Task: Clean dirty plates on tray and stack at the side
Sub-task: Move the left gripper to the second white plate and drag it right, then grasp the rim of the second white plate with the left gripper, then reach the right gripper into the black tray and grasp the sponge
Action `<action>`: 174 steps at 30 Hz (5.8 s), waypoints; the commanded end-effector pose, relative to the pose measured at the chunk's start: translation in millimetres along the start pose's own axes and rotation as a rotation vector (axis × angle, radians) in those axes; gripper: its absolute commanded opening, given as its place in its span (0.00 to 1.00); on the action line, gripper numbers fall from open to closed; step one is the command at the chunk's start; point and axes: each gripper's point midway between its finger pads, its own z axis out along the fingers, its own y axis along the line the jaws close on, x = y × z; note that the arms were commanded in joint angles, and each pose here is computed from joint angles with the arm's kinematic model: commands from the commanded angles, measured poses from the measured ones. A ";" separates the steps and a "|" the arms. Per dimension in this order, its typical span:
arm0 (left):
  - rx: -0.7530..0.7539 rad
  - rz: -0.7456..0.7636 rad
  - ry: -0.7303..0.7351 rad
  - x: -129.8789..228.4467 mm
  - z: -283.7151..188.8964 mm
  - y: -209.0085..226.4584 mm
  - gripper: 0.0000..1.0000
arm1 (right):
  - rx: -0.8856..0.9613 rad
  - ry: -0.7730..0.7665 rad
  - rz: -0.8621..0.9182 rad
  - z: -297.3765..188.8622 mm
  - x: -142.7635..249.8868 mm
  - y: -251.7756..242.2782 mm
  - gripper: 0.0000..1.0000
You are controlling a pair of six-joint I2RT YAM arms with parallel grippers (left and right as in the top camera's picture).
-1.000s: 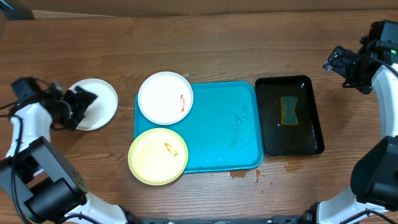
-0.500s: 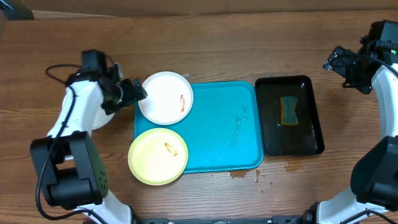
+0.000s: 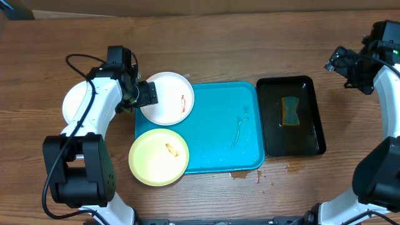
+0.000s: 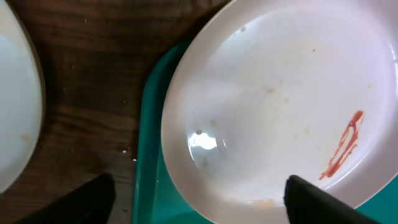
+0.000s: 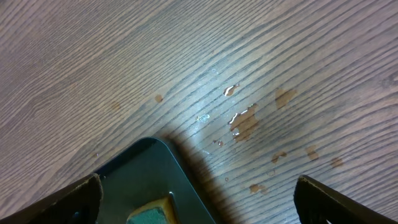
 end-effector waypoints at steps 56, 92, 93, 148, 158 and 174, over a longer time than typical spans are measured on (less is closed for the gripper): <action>0.211 0.242 -0.025 45.7 -4.5 -156.2 0.52 | -0.008 -0.027 0.005 -7.2 -6.8 1.8 1.00; 0.009 0.148 -0.035 65.8 58.9 -128.9 0.33 | -0.008 -0.027 0.005 -7.2 -6.8 1.8 1.00; 0.012 0.148 -0.040 64.4 59.3 -129.9 0.31 | -0.008 -0.027 0.005 -7.2 -6.8 1.8 1.00; 0.125 0.135 -0.018 66.6 59.5 -150.1 0.45 | 0.110 0.231 -0.290 92.5 186.2 21.2 0.06; 0.118 0.135 -0.023 65.8 59.7 -149.1 0.49 | 0.008 0.129 -0.278 97.0 161.4 47.6 0.77; 0.121 0.137 -0.026 65.5 60.1 -150.4 0.49 | -0.034 0.027 -0.274 99.2 139.0 61.7 0.76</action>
